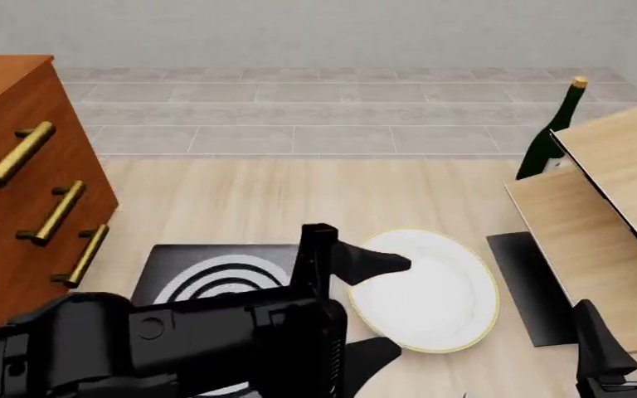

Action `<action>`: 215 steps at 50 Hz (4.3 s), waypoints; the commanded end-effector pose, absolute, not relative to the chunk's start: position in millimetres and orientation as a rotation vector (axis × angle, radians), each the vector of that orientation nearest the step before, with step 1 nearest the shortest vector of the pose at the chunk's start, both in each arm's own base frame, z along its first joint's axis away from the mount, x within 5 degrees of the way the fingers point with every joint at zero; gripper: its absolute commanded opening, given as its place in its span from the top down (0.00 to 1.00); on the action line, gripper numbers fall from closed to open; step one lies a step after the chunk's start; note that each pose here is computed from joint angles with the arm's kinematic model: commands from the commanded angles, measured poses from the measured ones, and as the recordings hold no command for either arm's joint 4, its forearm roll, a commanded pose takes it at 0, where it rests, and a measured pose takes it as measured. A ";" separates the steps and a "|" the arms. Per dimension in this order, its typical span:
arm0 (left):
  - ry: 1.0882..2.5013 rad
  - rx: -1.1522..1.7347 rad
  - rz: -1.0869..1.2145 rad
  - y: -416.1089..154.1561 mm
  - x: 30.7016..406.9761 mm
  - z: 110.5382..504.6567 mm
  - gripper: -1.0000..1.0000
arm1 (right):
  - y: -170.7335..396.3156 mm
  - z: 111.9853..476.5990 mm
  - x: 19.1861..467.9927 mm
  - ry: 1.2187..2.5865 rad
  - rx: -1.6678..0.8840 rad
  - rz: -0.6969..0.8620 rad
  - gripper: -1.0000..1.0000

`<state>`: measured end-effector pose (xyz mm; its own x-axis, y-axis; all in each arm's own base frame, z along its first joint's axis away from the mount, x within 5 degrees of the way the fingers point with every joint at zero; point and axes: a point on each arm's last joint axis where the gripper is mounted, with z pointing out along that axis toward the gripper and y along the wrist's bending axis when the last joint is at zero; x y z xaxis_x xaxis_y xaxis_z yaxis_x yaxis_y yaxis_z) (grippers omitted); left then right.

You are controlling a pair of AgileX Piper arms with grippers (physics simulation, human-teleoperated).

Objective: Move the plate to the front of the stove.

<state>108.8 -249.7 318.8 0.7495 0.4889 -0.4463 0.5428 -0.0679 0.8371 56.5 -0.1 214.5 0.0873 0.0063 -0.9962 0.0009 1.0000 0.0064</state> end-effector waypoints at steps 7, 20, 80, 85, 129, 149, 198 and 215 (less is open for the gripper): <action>0.802 1.773 -0.051 -266.8 108.6 289.2 0.00 | -0.1 214.5 56.5 1.483 0.006 0.004 0.00; 0.796 1.806 -0.054 -278.5 109.3 270.1 0.00 | -0.1 214.5 56.5 1.483 0.006 0.004 0.00; 0.874 1.868 0.034 -292.1 146.5 198.7 0.00 | -0.1 214.5 56.5 1.483 0.006 0.004 0.00; 0.872 1.876 0.051 -291.0 150.3 191.2 0.00 | -0.1 214.5 56.5 1.483 0.005 0.004 0.00; 0.920 1.917 0.059 -311.3 169.0 168.7 0.00 | -0.1 214.5 56.5 1.483 0.006 0.004 0.00; 0.923 1.935 0.076 -312.6 175.1 154.2 0.00 | -0.1 214.4 56.5 1.484 0.006 0.004 0.00; 0.962 1.944 0.112 -317.0 197.5 129.9 0.00 | -0.1 214.5 56.5 1.483 0.006 0.004 0.00; 0.975 1.944 0.129 -315.7 205.6 127.4 0.00 | -0.1 214.4 56.5 1.484 0.006 0.004 0.00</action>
<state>201.2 -316.0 129.2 0.6839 0.6697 -0.2895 0.5792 -0.2572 0.7735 56.5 -0.1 214.4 0.0872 0.0062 -0.9962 0.0009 1.0000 0.0063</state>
